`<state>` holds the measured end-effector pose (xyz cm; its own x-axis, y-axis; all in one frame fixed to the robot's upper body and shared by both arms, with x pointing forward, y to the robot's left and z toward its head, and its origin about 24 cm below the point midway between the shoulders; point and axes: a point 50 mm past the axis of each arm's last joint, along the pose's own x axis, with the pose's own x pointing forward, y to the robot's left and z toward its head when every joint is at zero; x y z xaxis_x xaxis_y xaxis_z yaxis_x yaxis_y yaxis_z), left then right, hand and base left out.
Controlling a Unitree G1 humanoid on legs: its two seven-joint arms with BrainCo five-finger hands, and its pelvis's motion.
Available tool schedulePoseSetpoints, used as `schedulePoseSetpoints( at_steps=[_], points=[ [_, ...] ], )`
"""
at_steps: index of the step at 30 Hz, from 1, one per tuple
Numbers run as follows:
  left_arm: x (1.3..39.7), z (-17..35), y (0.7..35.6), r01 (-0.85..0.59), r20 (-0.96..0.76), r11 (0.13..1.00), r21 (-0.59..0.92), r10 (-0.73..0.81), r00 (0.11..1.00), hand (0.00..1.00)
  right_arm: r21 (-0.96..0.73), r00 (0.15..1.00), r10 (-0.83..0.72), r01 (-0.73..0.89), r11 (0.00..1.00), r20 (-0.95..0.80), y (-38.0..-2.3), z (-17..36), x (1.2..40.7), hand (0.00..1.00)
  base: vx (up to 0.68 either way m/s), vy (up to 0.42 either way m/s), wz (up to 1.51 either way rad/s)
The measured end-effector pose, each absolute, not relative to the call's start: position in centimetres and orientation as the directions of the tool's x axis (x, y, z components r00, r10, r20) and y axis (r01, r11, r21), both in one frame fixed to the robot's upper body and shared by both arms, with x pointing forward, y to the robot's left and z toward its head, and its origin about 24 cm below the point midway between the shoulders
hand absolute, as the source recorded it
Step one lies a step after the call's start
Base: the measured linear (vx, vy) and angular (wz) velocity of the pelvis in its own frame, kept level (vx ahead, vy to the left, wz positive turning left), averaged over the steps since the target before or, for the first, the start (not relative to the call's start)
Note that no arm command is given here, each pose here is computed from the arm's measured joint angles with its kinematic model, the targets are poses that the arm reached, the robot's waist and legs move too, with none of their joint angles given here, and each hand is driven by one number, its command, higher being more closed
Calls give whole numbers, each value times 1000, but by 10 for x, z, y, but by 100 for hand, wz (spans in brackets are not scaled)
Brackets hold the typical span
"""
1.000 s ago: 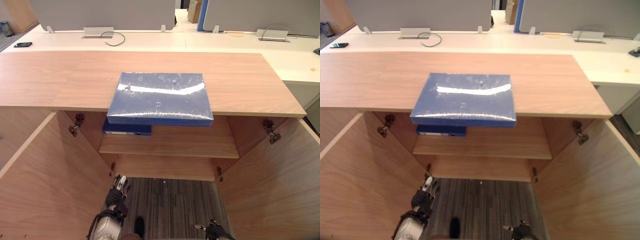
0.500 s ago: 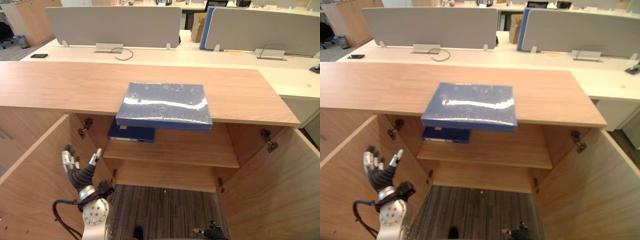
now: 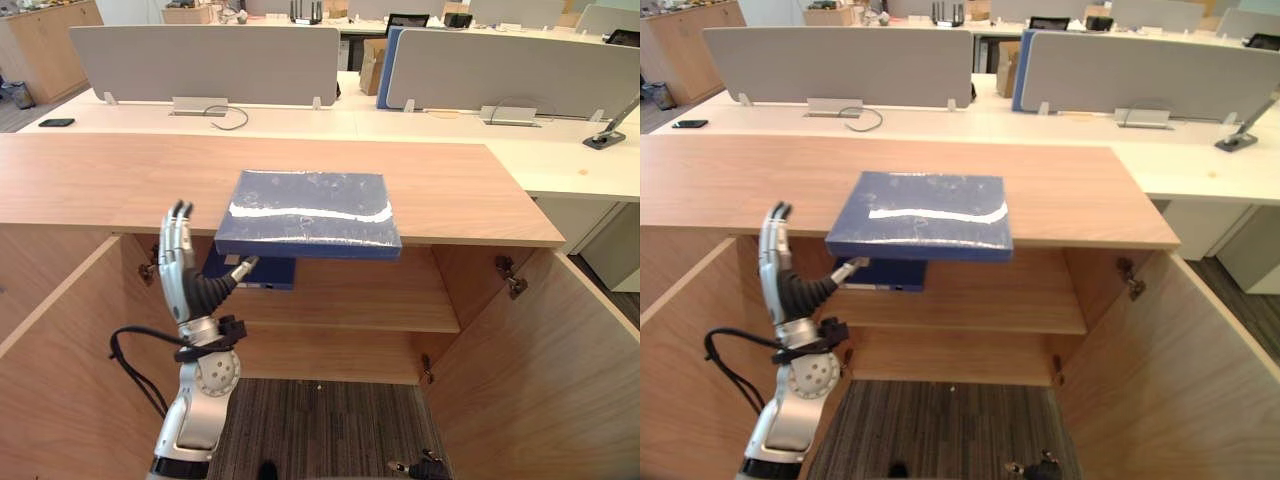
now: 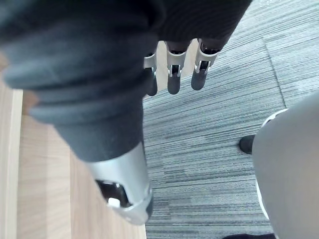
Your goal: Walk over to the cabinet, pick up the folder, carry it to the office cabinet, place the folder inside the office cabinet, then close the office cabinet door
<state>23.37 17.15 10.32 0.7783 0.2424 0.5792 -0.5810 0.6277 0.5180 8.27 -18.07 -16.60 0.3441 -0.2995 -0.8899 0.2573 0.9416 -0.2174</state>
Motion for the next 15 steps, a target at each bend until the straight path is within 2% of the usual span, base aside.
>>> schedulePoseSetpoints(
  at_steps=[7, 15],
  points=[
    [250, 100, 175, -506, 552, 533, 678, 86, 829, 0, -215, 341, -296, 256, 942, -892, -187, -166, 86, 0, 38, -6, -8],
    [267, 108, 174, -492, 560, 440, 752, -31, 828, 0, -233, 325, -321, 282, 931, -890, -197, -165, 83, 0, -5, 3, -4]
  ],
)
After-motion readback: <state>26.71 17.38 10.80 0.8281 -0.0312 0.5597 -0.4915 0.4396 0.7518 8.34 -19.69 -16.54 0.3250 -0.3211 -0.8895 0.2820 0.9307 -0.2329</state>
